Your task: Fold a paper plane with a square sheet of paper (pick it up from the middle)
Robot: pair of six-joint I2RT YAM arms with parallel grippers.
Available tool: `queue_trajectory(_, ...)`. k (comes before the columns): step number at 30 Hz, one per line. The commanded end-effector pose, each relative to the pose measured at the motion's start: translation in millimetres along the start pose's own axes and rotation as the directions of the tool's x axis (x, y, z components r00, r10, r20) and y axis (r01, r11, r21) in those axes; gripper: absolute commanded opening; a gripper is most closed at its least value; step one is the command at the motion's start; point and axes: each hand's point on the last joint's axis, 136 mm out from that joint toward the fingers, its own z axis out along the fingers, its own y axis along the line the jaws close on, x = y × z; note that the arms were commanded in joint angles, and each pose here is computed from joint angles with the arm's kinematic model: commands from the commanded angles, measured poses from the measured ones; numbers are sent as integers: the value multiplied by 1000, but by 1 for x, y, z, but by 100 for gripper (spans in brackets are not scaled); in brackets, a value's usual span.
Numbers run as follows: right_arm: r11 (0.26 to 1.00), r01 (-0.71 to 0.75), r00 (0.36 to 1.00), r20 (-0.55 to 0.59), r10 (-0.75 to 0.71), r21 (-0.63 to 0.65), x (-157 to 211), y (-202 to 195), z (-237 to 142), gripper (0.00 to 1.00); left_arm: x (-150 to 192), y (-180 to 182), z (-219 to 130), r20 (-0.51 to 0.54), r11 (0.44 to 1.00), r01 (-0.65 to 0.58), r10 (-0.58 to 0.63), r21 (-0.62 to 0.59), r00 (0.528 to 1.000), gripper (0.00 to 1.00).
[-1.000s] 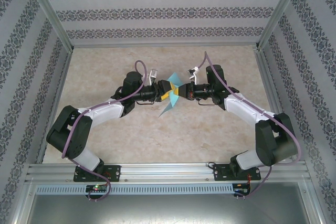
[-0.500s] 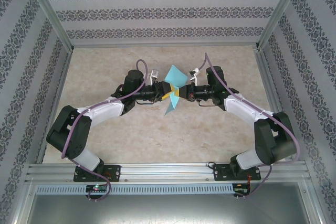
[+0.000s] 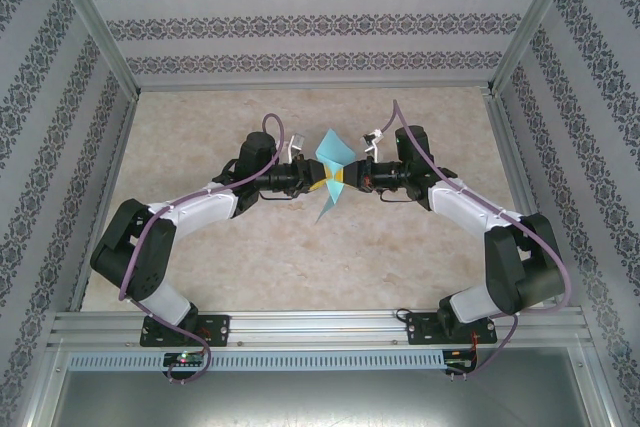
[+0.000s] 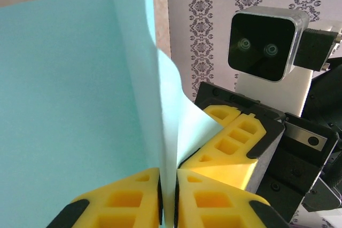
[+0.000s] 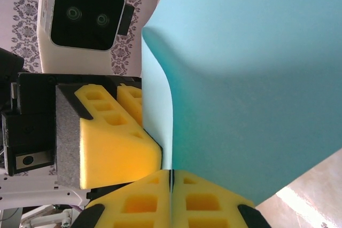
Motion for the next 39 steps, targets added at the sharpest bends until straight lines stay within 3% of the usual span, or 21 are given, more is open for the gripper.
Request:
queue_trajectory(1,1000,21,1000,7,-21,-10,0,7,-7,8,-1,-9,3,-18,999,-31,31,21,999,14)
queue_trajectory(6,1000,24,1000,13,-24,-1,0,8,-10,12,-4,-12,6,-14,999,-23,24,39,1000,8)
queue_trajectory(13,995,26,998,50,-31,97,3,-3,-32,35,-9,-15,5,8,999,-28,28,41,1000,8)
queue_trajectory(19,991,-57,994,95,46,125,16,-15,-39,51,-15,-23,6,32,997,-30,28,70,999,8)
queue_trajectory(31,993,-121,987,107,119,11,12,1,-12,56,-14,-26,15,18,993,-6,4,120,1000,8)
queue_trajectory(39,989,-151,984,99,151,-10,13,3,-6,50,-18,-36,15,35,989,-14,9,146,999,9)
